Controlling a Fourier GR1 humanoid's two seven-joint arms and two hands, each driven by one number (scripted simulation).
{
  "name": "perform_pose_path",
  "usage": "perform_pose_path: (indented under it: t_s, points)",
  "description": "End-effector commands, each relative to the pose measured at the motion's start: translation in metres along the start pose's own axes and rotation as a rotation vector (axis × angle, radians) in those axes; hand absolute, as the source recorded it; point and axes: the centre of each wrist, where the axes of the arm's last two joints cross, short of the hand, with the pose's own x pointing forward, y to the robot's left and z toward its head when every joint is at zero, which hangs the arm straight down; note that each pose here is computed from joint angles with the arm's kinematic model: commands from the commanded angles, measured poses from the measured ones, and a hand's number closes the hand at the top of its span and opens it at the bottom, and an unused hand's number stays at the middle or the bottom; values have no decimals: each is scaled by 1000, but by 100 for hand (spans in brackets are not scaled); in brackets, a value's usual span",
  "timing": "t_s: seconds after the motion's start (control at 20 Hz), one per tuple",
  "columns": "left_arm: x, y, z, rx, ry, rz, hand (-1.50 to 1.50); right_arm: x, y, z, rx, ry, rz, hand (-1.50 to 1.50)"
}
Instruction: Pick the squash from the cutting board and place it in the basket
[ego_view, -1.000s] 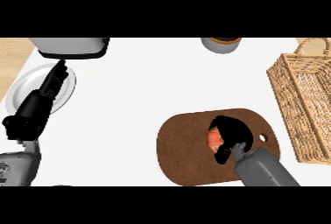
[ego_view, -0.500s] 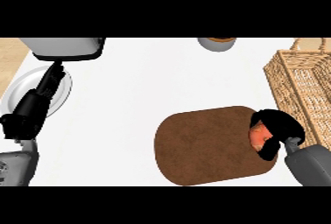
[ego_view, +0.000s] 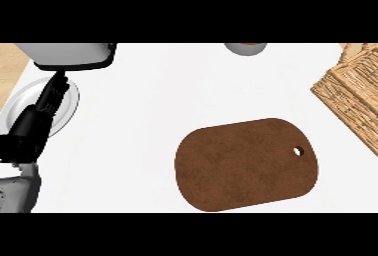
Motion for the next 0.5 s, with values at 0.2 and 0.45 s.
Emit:
perform_pose_path:
  t_s: [0.2, 0.45]
  points:
    - [0, 3, 2, -1, 1, -6, 0, -74, -67, 25, -467, -169, -327, 150]
    - [-2, -3, 4, -22, -2, 13, 0, -109, -94, 47, -594, -415, -590, 150]
